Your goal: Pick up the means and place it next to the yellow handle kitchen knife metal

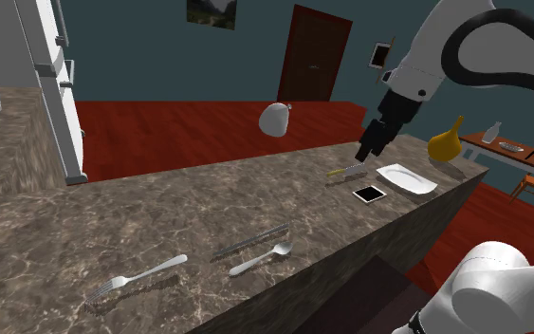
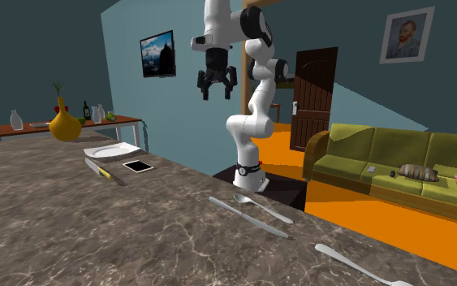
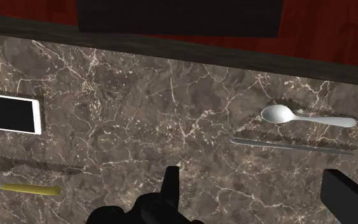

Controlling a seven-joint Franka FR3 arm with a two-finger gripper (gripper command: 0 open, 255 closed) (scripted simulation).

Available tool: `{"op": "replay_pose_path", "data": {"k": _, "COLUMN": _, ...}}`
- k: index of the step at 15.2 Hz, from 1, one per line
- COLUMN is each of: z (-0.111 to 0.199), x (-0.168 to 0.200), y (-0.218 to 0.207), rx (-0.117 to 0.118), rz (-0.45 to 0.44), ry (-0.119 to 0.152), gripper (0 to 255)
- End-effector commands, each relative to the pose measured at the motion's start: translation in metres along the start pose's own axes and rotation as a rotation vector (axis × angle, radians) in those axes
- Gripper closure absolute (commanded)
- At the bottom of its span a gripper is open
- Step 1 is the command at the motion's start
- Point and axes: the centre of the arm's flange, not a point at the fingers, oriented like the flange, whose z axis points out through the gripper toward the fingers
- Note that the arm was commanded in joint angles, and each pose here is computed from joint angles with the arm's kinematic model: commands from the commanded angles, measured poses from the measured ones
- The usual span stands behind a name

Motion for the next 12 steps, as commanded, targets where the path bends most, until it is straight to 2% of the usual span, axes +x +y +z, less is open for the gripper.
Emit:
{"op": "replay_pose_path", "data": {"k": 1, "z": 0.000, "x": 0.000, "y": 0.000, "rx": 0.000, "rz": 0.000, "ry": 0.000, "gripper": 0}}
{"op": "replay_pose_path", "data": {"k": 12, "z": 0.113, "x": 0.092, "y": -0.046, "rx": 0.004, "rz": -0.593, "ry": -0.081, "gripper": 0}}
